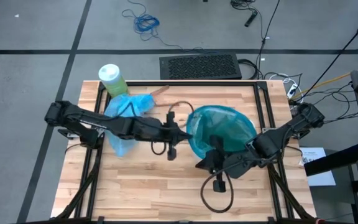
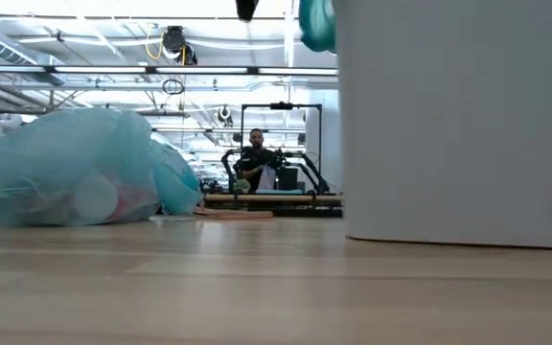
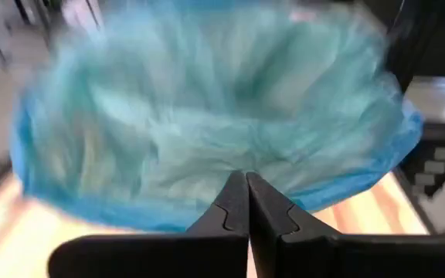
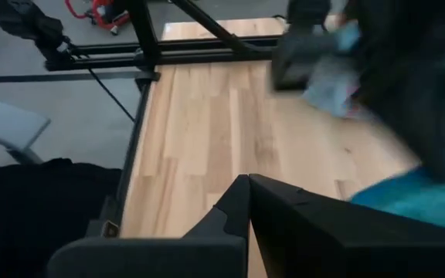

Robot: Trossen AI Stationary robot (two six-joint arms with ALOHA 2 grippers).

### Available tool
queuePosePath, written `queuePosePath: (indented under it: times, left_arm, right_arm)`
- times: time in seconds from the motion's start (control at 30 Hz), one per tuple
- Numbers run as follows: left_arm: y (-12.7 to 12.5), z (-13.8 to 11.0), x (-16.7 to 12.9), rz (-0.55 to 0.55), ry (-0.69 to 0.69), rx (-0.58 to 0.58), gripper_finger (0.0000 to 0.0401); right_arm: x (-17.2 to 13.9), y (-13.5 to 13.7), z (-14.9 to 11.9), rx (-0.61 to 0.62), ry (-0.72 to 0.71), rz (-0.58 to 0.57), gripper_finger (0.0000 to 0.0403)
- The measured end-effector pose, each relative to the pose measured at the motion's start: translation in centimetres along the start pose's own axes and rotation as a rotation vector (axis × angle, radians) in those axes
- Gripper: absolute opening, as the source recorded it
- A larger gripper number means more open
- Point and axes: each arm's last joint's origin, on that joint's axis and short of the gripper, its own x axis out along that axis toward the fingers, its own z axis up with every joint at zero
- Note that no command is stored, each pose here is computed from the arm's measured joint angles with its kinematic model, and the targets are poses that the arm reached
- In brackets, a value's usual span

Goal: Place trash/remove bag and relplace
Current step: Insert the plastic bag in the white trash bin

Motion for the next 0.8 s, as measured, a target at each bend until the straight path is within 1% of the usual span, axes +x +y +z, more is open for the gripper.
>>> queuePosePath:
  times: [0.13, 0.2, 0.27, 0.4, 0.53, 0.7, 0.77, 0.8]
  left_arm:
    - [-0.5, -1.8, 1.4, -0.007, 0.077, -0.003, 0.0000]
    - [-0.5, -1.4, 1.3, -0.010, 0.055, -0.008, 0.0000]
    - [-0.5, -1.2, 1.2, -0.010, 0.048, -0.024, 0.0000]
    - [-0.5, -1.5, 1.3, -0.008, 0.064, -0.025, 0.0000]
    - [-0.5, -1.4, 1.3, -0.008, 0.055, -0.026, 0.0000]
    - [-0.5, -1.4, 1.3, -0.007, 0.054, -0.026, 0.0000]
    - [-0.5, -1.4, 1.3, -0.006, 0.054, -0.026, 0.0000]
    - [-0.5, -1.4, 1.3, -0.006, 0.054, -0.026, 0.0000]
  right_arm:
    - [-0.9, -0.5, 0.0, -0.006, 0.007, -0.023, 0.0000]
    - [-1.5, -0.8, 0.1, -0.007, -0.006, -0.041, 0.0000]
    - [-2.4, -1.4, 0.2, -0.009, -0.018, -0.082, 0.0000]
    - [-5.1, -3.2, -0.1, 0.024, 0.020, -0.261, 0.0000]
    - [-7.3, -5.2, -1.3, 0.119, 0.102, -0.432, 0.0000]
    - [-8.3, -7.0, -2.8, 0.238, 0.211, -0.601, 0.0000]
    - [-8.3, -7.3, -3.0, 0.290, 0.198, -0.634, 0.0000]
    - [-8.3, -7.6, -3.0, 0.293, 0.197, -0.640, 0.0000]
